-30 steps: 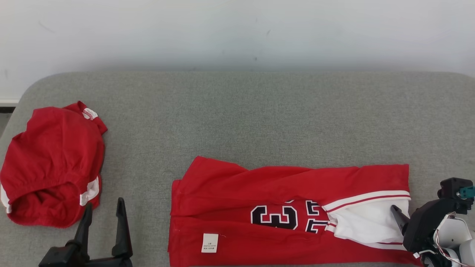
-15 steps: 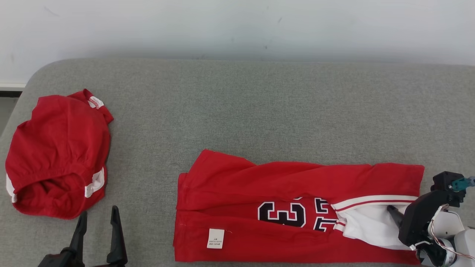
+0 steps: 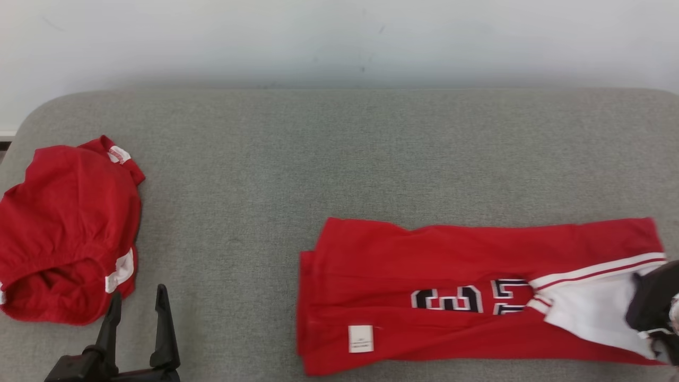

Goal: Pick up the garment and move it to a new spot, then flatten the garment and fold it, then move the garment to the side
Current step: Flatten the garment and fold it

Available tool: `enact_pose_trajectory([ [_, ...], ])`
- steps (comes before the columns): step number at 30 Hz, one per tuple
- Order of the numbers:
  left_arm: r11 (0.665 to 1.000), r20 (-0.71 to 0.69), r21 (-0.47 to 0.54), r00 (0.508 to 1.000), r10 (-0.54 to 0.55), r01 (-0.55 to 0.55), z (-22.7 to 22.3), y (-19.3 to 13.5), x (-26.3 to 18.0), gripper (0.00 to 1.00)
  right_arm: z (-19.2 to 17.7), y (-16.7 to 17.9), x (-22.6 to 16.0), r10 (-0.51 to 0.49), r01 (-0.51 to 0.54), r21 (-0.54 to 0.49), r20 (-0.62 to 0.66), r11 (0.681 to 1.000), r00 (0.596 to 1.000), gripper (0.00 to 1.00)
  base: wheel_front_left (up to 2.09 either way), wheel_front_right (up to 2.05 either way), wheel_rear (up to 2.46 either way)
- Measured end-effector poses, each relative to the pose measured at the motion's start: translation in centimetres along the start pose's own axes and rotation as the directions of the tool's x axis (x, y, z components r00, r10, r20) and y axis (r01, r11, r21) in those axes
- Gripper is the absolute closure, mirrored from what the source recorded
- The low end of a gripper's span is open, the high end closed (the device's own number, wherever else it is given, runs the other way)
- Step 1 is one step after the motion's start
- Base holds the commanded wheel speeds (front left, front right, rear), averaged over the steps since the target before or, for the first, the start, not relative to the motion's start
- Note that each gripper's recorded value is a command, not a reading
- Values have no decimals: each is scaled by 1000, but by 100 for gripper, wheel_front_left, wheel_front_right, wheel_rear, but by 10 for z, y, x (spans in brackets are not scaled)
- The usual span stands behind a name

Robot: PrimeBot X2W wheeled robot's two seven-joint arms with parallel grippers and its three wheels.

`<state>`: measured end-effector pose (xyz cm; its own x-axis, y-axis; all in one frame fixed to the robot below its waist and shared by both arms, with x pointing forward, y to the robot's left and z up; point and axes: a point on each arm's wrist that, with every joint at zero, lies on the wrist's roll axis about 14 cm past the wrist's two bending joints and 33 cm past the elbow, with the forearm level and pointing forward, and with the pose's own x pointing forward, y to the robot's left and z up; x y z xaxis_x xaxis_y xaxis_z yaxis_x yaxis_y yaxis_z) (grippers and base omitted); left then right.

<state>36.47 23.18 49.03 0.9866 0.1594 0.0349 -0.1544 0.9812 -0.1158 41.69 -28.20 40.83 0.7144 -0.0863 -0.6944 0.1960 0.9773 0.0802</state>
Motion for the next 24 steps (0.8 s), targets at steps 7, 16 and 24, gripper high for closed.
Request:
enact_pose_trajectory([
  [7, 999, 24, -11, 999, -49, 49, 7, -18, 8, 0, 32, -64, -27, -164, 165, -6, 98, 986, 982, 100, 0, 0, 0],
  [16, 997, 38, -24, 996, -75, 76, 11, -30, 8, 0, 46, -36, -42, -102, 119, -100, 157, 988, 982, 100, 0, 0, 0],
  [24, 998, 46, -42, 998, -41, 43, 15, -20, -2, 0, 16, 70, -50, 161, -128, -270, 106, 954, 981, 100, 0, 0, 0],
])
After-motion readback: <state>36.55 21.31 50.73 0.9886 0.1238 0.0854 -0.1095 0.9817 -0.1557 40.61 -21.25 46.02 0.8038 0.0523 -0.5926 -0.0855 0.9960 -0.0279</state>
